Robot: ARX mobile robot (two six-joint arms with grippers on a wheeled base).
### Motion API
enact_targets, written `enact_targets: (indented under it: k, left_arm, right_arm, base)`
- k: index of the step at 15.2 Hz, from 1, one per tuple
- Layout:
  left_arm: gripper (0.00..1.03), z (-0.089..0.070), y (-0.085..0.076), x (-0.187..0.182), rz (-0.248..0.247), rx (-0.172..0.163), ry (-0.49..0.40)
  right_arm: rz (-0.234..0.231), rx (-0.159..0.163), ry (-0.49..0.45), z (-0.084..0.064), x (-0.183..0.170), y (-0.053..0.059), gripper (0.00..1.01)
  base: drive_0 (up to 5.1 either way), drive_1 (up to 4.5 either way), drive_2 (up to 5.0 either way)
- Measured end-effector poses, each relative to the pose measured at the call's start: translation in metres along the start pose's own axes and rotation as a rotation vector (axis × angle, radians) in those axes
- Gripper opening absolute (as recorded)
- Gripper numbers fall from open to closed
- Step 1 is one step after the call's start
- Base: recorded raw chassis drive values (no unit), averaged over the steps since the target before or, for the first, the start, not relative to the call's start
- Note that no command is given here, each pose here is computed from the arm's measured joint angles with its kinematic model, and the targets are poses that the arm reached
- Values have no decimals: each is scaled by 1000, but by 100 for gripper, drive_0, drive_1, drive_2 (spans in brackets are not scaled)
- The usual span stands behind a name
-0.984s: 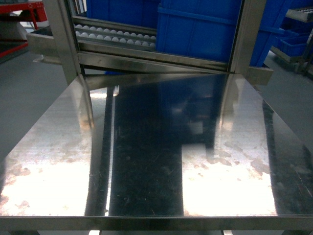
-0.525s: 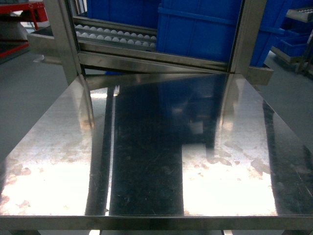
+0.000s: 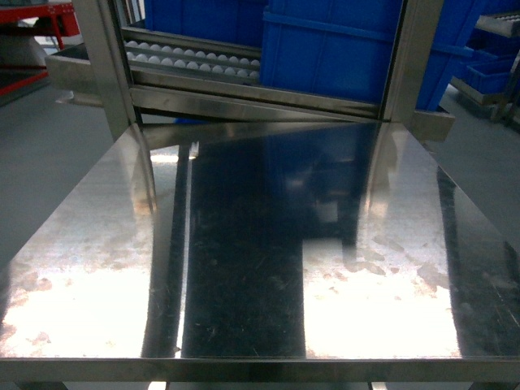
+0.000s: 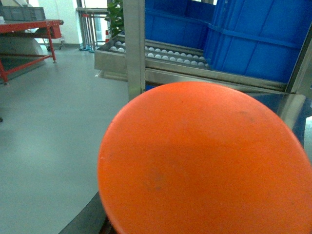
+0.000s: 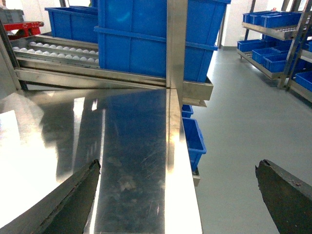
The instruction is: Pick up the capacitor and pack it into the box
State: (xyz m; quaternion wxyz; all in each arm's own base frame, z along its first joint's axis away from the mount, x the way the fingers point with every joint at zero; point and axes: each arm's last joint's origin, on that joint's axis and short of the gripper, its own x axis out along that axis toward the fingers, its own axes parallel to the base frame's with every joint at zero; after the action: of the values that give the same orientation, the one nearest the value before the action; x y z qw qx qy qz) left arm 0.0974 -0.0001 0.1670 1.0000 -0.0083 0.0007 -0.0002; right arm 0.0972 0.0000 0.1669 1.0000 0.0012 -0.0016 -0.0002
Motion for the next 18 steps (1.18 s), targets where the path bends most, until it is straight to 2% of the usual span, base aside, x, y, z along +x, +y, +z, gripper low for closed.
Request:
enact_targets:
  k: [18]
  left_arm:
    - [44,0,0,0,0,0,0]
  right_arm:
    - [0,0,0,0,0,0,98]
  base:
    - [0,0,0]
